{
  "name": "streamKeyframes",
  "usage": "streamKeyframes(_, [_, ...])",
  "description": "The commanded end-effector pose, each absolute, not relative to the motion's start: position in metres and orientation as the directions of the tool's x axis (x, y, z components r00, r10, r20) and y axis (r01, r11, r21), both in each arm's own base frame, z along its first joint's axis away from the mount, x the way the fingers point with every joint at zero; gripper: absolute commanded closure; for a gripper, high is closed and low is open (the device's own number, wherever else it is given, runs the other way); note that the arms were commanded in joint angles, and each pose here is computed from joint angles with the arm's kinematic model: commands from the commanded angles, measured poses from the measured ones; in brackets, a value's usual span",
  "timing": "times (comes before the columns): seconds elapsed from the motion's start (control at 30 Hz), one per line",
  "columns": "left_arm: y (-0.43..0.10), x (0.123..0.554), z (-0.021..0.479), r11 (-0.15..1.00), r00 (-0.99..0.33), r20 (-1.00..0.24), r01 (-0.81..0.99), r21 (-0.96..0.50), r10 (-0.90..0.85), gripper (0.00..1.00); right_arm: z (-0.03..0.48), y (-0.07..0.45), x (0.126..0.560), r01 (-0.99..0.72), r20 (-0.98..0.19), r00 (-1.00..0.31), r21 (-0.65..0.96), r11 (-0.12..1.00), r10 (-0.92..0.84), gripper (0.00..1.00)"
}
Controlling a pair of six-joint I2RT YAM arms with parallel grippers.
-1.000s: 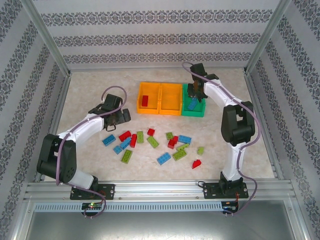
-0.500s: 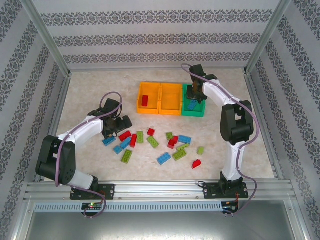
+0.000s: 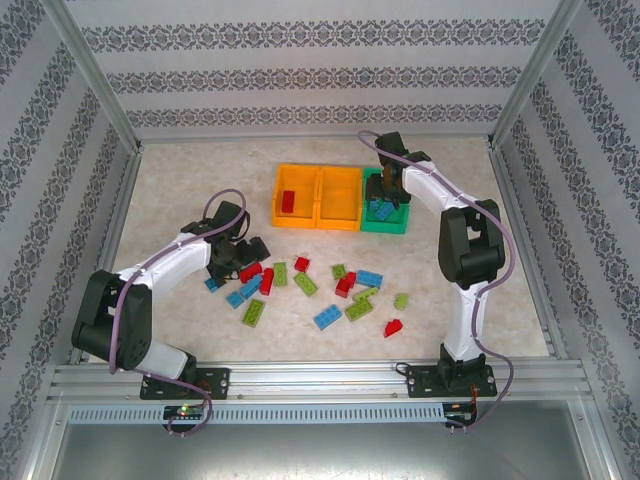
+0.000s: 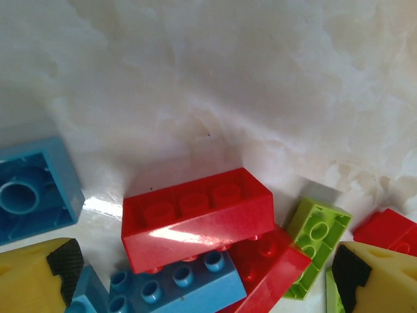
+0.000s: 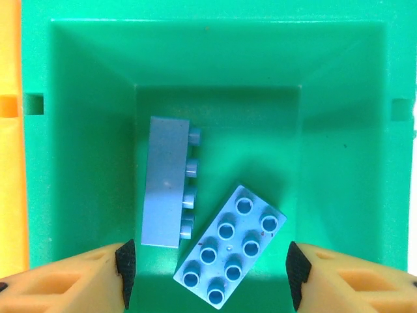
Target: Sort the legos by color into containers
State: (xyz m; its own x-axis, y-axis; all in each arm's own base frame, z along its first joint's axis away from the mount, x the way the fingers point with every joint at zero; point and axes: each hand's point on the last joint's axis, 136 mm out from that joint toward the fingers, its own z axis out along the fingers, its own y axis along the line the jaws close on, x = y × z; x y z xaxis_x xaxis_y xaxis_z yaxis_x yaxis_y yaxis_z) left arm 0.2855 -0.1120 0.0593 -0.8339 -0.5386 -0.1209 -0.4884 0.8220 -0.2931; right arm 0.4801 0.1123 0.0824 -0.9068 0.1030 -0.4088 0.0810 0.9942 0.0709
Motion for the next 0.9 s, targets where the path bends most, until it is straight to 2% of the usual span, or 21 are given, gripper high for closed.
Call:
streamKeyframes(0.0, [-0.116, 0.281, 0.06, 0.817, -0.829, -0.1, -0.51, -0.269, -0.55, 0.0, 0.083, 0.116, 0.473, 0.063, -0.417, -0.905, 0.064, 0.996, 0.083, 0.34])
streamKeyframes(0.27, [-0.118, 0.284, 0.05, 0.821, -0.832, -0.085, -0.516, -0.245, -0.549, 0.02, 0.095, 0.111, 0.47, 0.063, -0.443, -0.893, 0.054, 0.997, 0.081, 0.32])
streamKeyframes(0.6, [-0.12, 0.288, 0.038, 0.824, -0.834, -0.073, -0.52, -0.225, -0.546, 0.1, 0.107, 0.104, 0.468, 0.084, -0.467, -0.879, 0.052, 0.995, 0.098, 0.31])
streamKeyframes(0.87, [-0.123, 0.296, 0.034, 0.834, -0.844, -0.075, -0.504, -0.226, -0.531, 0.24, 0.105, 0.097, 0.458, 0.106, -0.461, -0.88, 0.041, 0.994, 0.113, 0.3])
